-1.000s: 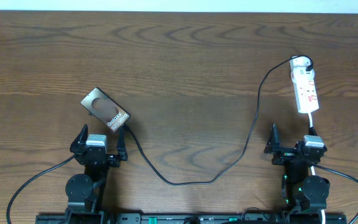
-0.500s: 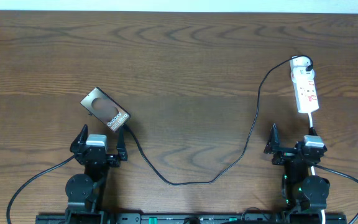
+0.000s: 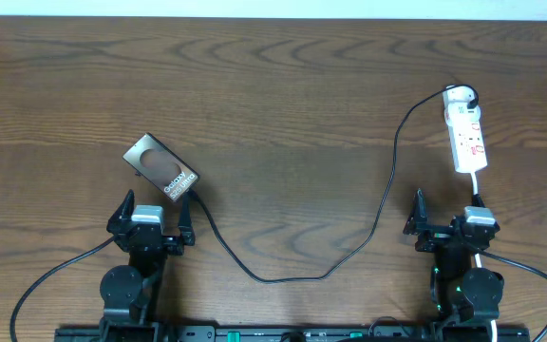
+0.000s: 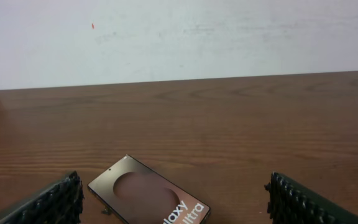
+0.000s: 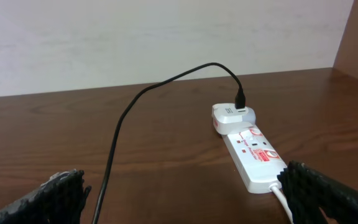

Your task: Plug charger to phone and switch on socket

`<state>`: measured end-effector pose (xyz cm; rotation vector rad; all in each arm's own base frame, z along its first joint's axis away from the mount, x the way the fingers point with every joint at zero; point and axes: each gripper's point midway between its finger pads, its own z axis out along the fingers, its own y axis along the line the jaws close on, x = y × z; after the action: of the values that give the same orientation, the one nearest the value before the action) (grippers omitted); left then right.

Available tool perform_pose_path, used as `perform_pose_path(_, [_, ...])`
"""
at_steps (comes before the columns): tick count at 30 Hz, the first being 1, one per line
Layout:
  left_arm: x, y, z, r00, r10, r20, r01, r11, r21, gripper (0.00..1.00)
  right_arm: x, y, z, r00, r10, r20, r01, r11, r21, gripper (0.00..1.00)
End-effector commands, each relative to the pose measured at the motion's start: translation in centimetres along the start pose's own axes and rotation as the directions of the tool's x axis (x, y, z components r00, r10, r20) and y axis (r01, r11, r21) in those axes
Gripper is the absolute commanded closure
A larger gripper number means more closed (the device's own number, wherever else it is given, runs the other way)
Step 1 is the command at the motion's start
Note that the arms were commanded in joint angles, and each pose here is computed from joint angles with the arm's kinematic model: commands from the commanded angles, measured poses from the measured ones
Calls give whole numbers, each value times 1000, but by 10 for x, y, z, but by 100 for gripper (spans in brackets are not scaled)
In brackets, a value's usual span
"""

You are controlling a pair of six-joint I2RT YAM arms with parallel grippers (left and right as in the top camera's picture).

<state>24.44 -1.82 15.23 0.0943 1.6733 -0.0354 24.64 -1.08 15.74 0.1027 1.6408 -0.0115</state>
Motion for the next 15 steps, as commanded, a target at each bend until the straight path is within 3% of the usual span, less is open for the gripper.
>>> perform_pose_path(1, [14,-5,0,999,-1,-45,3,1000,24,9,-1,0,-1,1000,13,7,-13,1000,4,1])
perform_pose_path(15, [14,-5,0,999,-1,-45,3,1000,24,9,-1,0,-1,1000,13,7,-13,1000,4,1])
